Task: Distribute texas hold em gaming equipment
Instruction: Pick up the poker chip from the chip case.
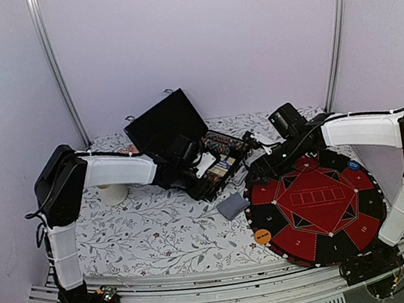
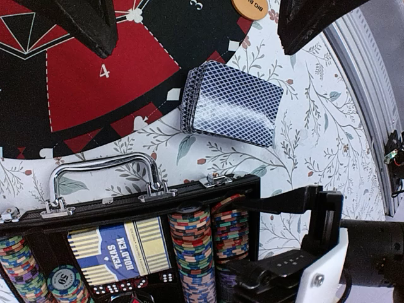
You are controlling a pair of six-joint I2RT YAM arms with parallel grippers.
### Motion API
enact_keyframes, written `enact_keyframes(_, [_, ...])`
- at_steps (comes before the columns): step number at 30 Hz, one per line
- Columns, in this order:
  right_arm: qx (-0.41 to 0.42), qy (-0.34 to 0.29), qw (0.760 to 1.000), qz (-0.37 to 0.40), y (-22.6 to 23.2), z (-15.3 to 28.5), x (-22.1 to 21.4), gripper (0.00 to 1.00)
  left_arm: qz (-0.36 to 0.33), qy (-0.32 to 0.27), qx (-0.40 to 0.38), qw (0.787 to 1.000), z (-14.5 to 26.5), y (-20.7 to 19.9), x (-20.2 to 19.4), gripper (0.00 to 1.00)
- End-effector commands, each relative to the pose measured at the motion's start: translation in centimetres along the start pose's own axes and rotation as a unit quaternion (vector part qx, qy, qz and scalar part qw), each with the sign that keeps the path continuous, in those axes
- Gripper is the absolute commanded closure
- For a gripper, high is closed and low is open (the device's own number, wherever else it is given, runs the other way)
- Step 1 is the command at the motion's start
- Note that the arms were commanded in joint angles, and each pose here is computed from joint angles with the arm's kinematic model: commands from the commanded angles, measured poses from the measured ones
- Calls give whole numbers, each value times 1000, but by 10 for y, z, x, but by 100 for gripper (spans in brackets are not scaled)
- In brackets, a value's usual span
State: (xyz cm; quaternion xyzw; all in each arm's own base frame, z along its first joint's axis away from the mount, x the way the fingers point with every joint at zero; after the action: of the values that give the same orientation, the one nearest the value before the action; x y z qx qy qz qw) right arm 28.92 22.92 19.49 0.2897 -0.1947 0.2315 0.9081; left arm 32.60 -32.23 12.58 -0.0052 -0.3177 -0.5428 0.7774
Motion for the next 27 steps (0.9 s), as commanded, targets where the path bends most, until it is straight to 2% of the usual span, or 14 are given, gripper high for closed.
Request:
enact_keyframes(1, [-4, -7, 1000, 5, 2, 9, -3, 10, 11, 23, -19, 999, -14, 4, -6, 30])
enact_keyframes(7, [-5, -7, 1000, 5, 2, 9, -4, 10, 15, 53, -12, 998, -21, 8, -15, 29])
enact_keyframes(10, [-4, -8, 1000, 4, 2, 9, -3, 10, 17, 59, -26, 998, -20, 5, -19, 31])
enact_keyframes(15, [-4, -5, 1000, 3, 1, 8, -4, 10, 22, 74, -49, 996, -19, -3, -33, 28])
enact_keyframes(19, [-3, -6, 1000, 3, 2, 8, -4, 10, 27, 94, -50, 994, -21, -3, -42, 41])
enact_keyframes(23, [-4, -6, 1000, 3, 2, 8, -2, 10, 29, 77, -55, 995, -12, -1, -36, 53])
enact_keyframes(27, [-4, -6, 1000, 4, 2, 8, 0, 10, 31, 58, -62, 996, -4, 2, -28, 57])
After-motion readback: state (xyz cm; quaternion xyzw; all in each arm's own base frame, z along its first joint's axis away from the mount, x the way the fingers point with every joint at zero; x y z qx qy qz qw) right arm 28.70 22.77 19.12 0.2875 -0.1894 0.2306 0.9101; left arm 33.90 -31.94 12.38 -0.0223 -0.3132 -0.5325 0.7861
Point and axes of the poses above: each gripper's point midway between its finger pads, its own z axis back along the fingers, its own y axis along the line the jaws close on, x = y × z, the point moved 10 cm from there along z, back along the fingers, and after that the axes turned 12 degrees about -z, right-handed, at the moved point
